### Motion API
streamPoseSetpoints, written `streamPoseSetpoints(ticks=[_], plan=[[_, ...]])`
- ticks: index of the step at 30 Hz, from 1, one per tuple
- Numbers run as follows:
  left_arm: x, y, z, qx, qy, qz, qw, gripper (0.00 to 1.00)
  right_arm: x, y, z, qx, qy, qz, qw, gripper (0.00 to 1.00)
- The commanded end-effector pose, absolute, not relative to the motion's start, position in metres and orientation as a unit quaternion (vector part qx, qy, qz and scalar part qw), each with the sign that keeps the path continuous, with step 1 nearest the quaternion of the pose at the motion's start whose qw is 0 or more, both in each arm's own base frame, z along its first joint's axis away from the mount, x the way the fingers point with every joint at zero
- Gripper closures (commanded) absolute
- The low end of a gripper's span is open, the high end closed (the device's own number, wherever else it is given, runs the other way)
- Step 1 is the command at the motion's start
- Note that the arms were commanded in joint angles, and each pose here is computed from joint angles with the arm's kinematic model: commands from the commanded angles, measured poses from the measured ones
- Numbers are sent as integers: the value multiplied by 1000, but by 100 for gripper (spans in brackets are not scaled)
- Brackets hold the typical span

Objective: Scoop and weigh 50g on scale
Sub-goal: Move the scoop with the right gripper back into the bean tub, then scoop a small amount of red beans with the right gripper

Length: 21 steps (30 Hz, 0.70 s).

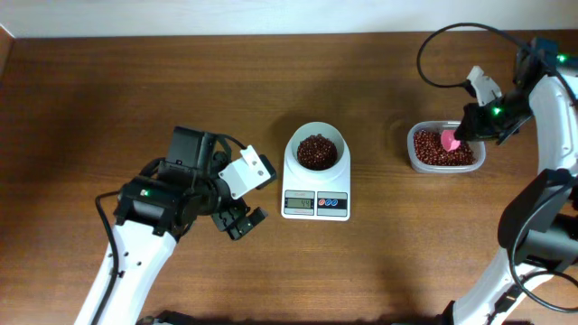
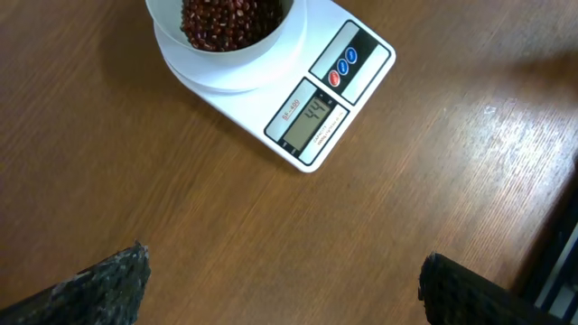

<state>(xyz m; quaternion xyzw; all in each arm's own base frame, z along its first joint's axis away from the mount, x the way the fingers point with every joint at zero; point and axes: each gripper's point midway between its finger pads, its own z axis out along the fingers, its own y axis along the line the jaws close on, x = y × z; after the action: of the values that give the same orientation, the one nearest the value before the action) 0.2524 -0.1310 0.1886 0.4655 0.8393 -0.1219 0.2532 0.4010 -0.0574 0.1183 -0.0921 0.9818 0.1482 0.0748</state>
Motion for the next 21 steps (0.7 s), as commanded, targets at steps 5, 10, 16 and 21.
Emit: streamPoseSetpoints(ticks=[5, 10, 16, 21], plan=[[256, -131, 198, 467, 834, -118, 268, 1, 400, -50, 103, -95, 978, 170, 75, 96], [256, -131, 198, 467, 834, -118, 268, 1, 410, -46, 103, -107, 977, 164, 91, 96], [256, -131, 198, 467, 834, -118, 268, 1, 412, -22, 90, -142, 977, 146, 67, 96], [256, -131, 198, 467, 834, -118, 268, 1, 412, -4, 91, -153, 971, 172, 69, 96]])
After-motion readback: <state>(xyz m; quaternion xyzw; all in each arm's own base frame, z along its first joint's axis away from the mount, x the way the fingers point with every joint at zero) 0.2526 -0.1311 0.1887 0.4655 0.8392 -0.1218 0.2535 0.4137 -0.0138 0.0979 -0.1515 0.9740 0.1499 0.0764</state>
